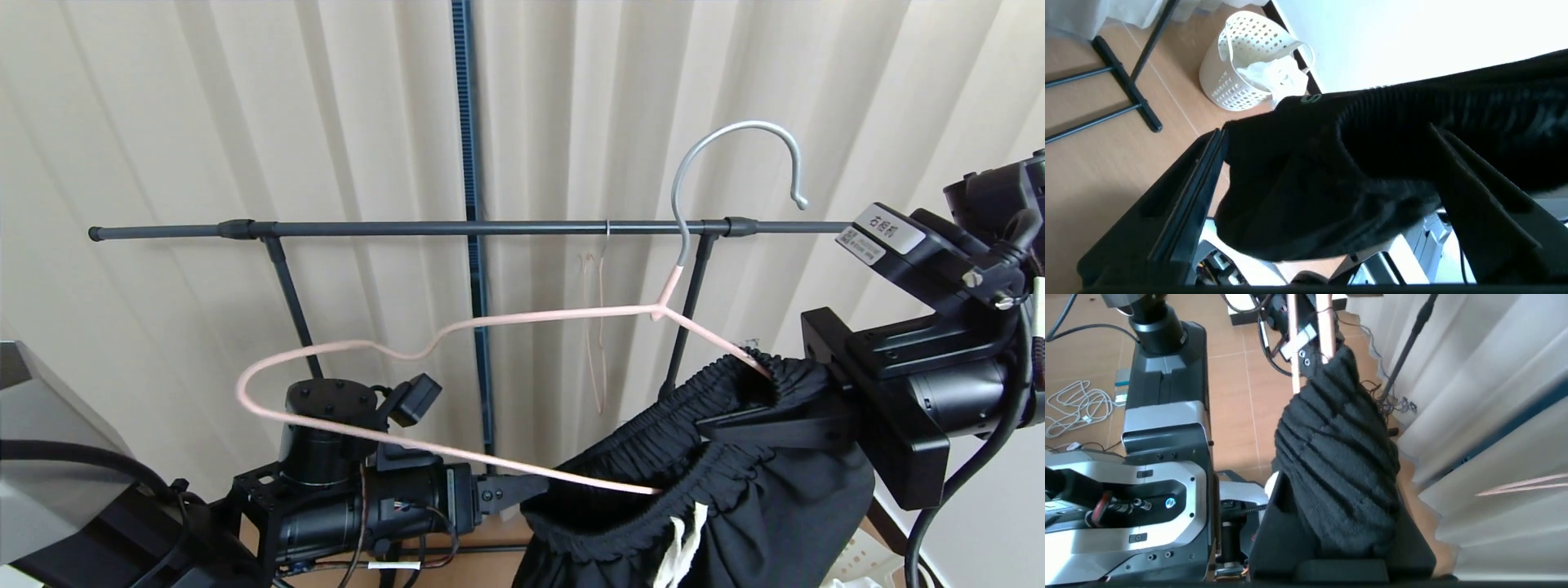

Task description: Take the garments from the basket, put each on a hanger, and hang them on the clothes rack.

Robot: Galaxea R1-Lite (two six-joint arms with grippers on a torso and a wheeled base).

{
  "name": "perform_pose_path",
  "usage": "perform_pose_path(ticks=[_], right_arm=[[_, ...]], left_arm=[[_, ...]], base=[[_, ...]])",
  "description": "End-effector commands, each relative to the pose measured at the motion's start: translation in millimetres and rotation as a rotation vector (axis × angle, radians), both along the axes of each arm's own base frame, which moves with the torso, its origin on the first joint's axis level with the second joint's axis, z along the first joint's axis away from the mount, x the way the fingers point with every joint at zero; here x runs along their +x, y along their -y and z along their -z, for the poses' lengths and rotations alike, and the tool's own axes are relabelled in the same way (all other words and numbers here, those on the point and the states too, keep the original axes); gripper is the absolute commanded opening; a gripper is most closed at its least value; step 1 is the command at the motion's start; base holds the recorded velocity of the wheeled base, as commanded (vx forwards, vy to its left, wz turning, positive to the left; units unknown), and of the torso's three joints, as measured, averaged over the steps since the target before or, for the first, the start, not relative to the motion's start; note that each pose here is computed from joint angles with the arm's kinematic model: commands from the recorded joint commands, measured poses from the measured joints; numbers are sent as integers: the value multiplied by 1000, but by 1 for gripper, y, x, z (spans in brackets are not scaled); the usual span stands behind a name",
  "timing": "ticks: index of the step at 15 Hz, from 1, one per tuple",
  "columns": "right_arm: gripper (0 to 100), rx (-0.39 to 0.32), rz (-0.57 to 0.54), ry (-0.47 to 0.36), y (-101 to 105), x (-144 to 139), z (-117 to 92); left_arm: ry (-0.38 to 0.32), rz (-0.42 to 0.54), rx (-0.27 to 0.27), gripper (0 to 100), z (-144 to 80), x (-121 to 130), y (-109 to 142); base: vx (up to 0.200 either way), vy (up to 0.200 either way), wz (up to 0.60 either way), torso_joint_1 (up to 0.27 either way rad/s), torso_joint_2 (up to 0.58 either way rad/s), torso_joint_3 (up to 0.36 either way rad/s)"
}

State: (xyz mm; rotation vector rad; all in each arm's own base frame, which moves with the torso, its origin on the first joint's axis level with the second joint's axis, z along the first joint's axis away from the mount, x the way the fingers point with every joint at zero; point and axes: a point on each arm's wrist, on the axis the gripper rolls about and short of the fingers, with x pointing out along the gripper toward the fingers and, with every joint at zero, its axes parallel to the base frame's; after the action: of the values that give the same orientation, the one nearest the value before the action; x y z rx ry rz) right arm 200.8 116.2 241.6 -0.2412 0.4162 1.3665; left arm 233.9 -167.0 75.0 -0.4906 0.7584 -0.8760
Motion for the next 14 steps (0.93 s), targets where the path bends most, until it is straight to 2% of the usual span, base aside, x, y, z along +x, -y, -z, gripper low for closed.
perform_pose_path(ticks=[1,6,7,11,14], right_arm=[[0,3,-5,3,0,-2,-1],[0,13,-18,8,0,-5,-3],[0,13,-18,9,0,-5,-3],[0,16,-14,12,1,-5,-4],[0,20,18,22,6,0,-5]], left_arm=[[-9,14,6,100,3,-2,4],[-9,35,23,100,6,-9,15],[-8,36,26,0,6,-11,17],[-6,46,28,0,6,-14,18],[12,12,14,0,-3,-15,5]], base=[[0,0,0,0,0,0],[0,0,0,0,0,0],[0,0,0,0,0,0],[0,0,0,0,0,0],[0,0,0,0,0,0]])
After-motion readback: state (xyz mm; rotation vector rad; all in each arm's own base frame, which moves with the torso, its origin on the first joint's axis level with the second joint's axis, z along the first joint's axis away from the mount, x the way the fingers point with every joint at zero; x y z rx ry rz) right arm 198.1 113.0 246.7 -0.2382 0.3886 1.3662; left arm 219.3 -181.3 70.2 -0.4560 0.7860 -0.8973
